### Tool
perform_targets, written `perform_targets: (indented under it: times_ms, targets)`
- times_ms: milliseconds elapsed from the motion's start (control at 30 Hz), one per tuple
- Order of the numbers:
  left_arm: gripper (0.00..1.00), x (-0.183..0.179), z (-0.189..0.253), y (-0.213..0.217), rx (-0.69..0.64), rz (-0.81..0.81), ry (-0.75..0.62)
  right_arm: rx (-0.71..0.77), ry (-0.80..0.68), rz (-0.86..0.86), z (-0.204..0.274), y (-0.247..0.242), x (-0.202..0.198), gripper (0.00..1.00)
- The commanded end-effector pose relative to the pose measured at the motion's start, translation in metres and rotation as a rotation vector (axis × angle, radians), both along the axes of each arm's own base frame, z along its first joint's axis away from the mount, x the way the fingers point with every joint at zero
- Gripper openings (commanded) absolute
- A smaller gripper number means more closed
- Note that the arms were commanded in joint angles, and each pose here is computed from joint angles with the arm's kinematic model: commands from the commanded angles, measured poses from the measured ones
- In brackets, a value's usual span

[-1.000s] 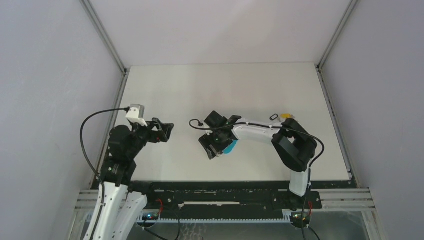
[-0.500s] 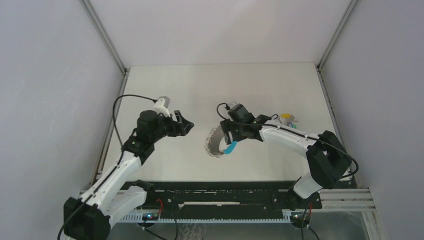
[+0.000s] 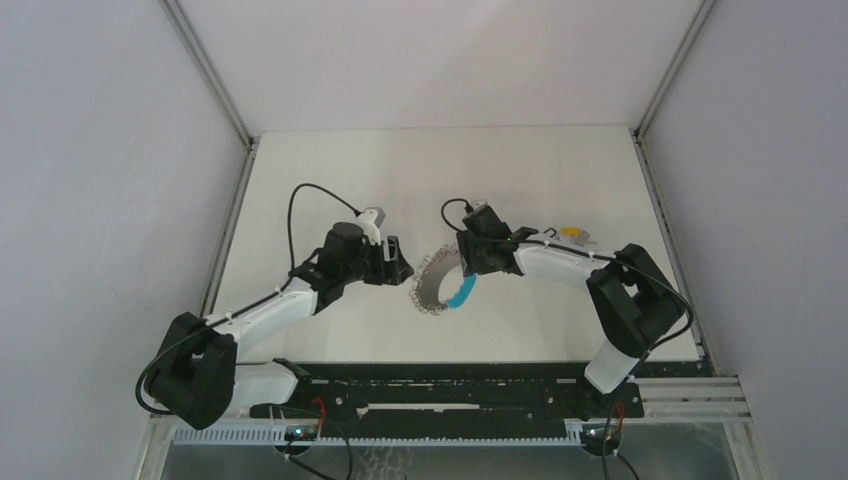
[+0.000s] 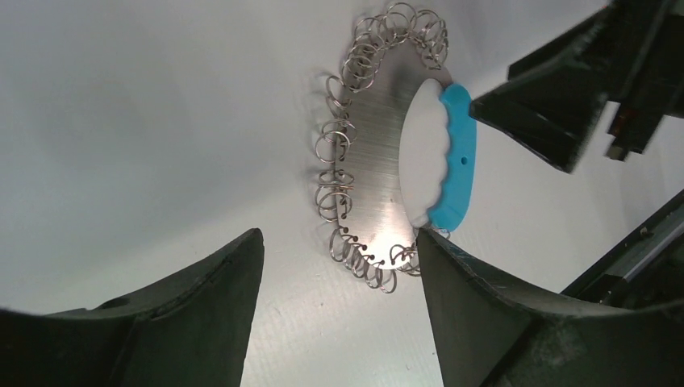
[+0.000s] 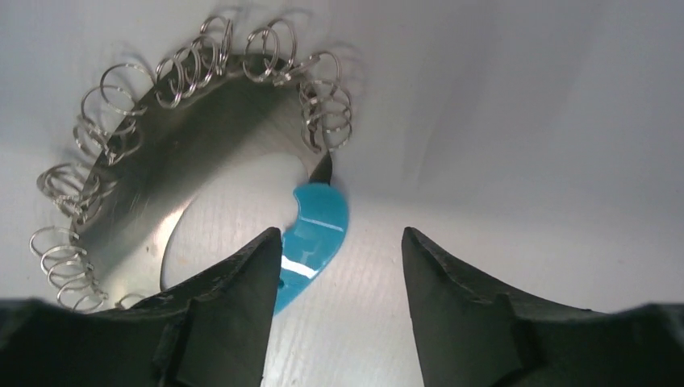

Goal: Put the keys on the keyring

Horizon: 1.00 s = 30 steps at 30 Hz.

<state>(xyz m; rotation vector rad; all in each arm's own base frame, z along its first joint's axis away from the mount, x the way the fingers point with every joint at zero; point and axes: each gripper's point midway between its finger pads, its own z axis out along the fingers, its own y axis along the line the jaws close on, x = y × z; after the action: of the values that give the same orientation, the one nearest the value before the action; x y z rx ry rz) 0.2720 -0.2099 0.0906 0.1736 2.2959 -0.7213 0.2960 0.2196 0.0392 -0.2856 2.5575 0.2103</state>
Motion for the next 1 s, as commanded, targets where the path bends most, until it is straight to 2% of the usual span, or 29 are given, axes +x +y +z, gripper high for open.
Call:
perform_targets:
  times_ms: [0,400,467,600,700,900,967]
  targets:
    - [0.75,0.006,0.005,-0.004,-0.018,0.004,-0.066,0.011,-0.052,0.009,0.008,0.017,0.026,0.55]
    - [0.75,-0.004,-0.007,-0.007,-0.019,-0.015,-0.037,-0.109,0.010,0.019,-0.027,0.023,0.020,0.50]
    - [0.75,-0.006,-0.007,-0.006,-0.020,-0.013,-0.042,-0.126,0.015,0.023,-0.029,0.025,0.017,0.47]
    - [0.75,-0.011,-0.010,-0.004,-0.020,-0.013,-0.034,-0.141,0.016,0.030,-0.027,0.027,0.011,0.33]
    - [0.75,-0.013,-0.013,-0.004,-0.021,-0.013,-0.024,-0.146,-0.014,0.043,-0.018,0.029,0.011,0.30]
    - [0.74,-0.018,-0.013,-0.006,-0.033,-0.028,-0.018,-0.141,-0.148,0.170,-0.001,0.040,0.041,0.19]
    - [0.74,-0.018,-0.011,-0.005,-0.037,-0.026,-0.024,-0.140,-0.159,0.190,0.000,0.042,0.057,0.19]
